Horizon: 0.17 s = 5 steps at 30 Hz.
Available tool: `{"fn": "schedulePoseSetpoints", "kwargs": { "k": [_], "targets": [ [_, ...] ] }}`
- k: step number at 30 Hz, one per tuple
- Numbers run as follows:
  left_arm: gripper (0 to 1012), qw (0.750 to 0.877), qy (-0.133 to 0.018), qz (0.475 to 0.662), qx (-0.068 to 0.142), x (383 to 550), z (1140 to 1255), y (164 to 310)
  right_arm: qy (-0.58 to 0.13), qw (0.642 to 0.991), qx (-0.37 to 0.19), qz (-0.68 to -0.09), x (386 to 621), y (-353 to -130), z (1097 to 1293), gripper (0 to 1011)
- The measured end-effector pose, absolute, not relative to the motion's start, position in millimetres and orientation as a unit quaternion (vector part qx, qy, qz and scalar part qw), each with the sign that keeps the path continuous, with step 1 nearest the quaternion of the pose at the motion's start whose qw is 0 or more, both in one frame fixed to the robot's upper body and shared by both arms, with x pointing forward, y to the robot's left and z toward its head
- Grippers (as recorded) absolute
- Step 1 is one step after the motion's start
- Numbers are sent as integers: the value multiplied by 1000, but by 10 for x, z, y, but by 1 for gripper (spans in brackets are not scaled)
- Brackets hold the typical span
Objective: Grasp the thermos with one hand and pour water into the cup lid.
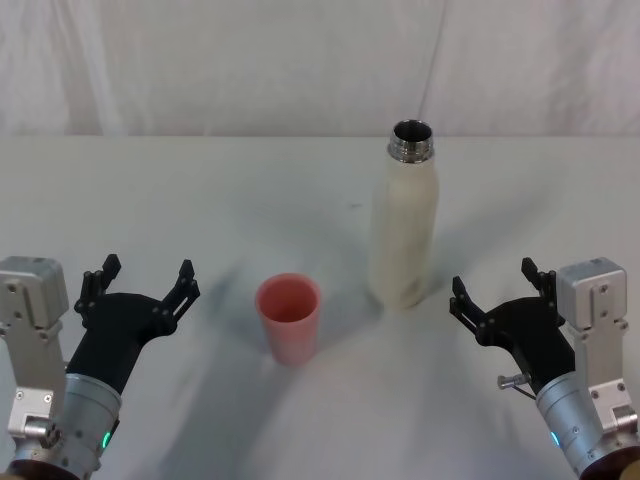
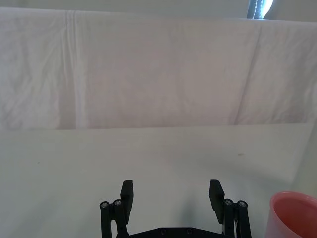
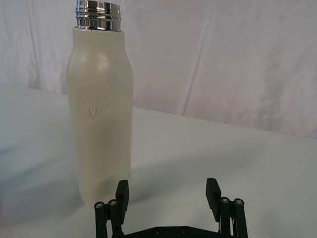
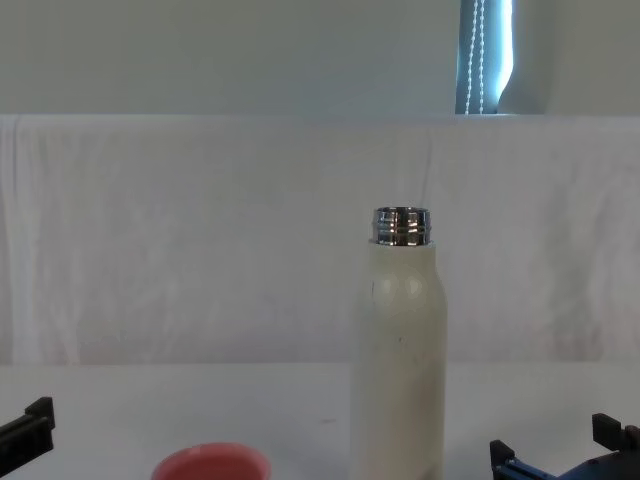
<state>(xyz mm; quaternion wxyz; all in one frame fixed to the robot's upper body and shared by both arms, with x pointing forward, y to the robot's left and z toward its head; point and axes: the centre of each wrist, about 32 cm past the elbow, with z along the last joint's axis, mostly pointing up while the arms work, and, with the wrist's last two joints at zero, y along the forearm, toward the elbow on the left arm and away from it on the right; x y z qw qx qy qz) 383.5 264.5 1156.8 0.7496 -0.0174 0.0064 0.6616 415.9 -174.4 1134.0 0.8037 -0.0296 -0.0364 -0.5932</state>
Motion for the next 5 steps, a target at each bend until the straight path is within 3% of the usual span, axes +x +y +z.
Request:
{"fn": "schedulePoseSetpoints", "kwargs": {
  "k": [5],
  "targets": [
    [1001, 750, 6, 662, -17, 3835, 11568, 2645, -36, 804, -30, -593, 4159, -1744, 11340, 1000]
  ]
}}
